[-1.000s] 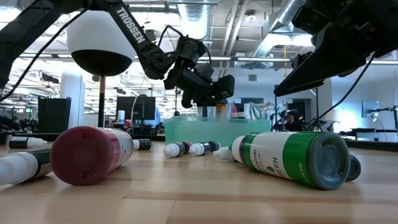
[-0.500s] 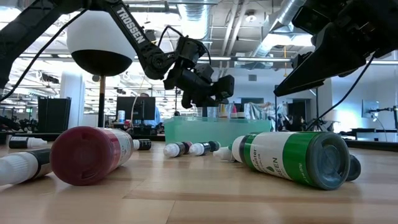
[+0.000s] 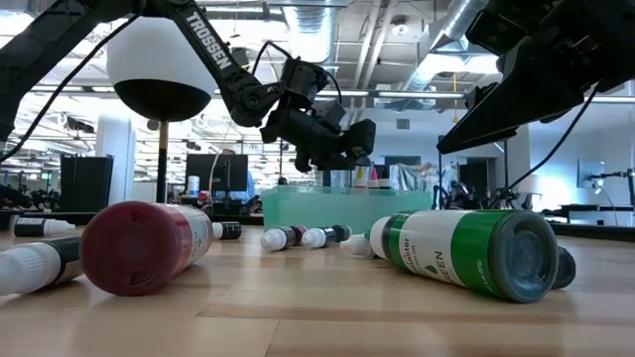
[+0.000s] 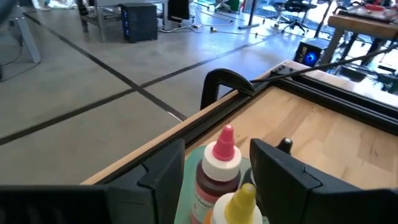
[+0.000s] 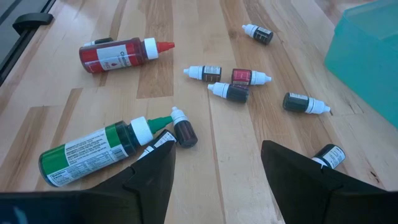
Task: Pick & Place food coloring
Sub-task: Put the yellow food coloring bottle into the green bin
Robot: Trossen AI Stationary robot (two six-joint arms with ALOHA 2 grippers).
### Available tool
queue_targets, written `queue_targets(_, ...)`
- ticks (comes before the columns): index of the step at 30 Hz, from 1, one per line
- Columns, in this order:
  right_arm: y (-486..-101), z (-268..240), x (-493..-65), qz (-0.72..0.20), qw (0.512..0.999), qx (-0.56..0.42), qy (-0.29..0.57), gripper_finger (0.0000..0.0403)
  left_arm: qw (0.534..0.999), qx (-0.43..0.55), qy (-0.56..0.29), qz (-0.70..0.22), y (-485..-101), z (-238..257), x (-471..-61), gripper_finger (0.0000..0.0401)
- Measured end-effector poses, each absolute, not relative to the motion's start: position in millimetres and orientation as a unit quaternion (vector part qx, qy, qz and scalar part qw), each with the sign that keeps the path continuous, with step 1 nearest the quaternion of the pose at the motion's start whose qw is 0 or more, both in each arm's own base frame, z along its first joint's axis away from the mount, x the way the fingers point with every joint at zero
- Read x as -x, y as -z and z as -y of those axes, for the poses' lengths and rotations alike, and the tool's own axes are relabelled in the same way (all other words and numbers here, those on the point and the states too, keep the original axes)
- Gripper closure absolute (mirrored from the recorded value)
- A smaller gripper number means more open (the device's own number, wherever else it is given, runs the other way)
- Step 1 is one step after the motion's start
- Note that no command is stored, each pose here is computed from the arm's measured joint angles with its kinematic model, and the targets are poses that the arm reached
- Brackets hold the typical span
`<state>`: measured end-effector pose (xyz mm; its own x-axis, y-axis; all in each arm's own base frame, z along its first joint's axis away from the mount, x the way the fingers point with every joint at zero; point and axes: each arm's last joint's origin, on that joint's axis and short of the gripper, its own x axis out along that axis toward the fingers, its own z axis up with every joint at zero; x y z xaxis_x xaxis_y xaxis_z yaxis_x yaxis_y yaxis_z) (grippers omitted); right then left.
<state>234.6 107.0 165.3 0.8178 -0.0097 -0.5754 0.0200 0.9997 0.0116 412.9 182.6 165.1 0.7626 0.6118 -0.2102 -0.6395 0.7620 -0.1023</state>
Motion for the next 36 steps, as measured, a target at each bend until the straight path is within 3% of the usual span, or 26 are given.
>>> queue_targets(36, -164.4, -106.7, -234.0, -0.307, 0.952, -0.006, 0.009, 0.0173, 0.935, -0.033, -0.248, -0.251, -169.6, -180.1, -415.6, 0.0225)
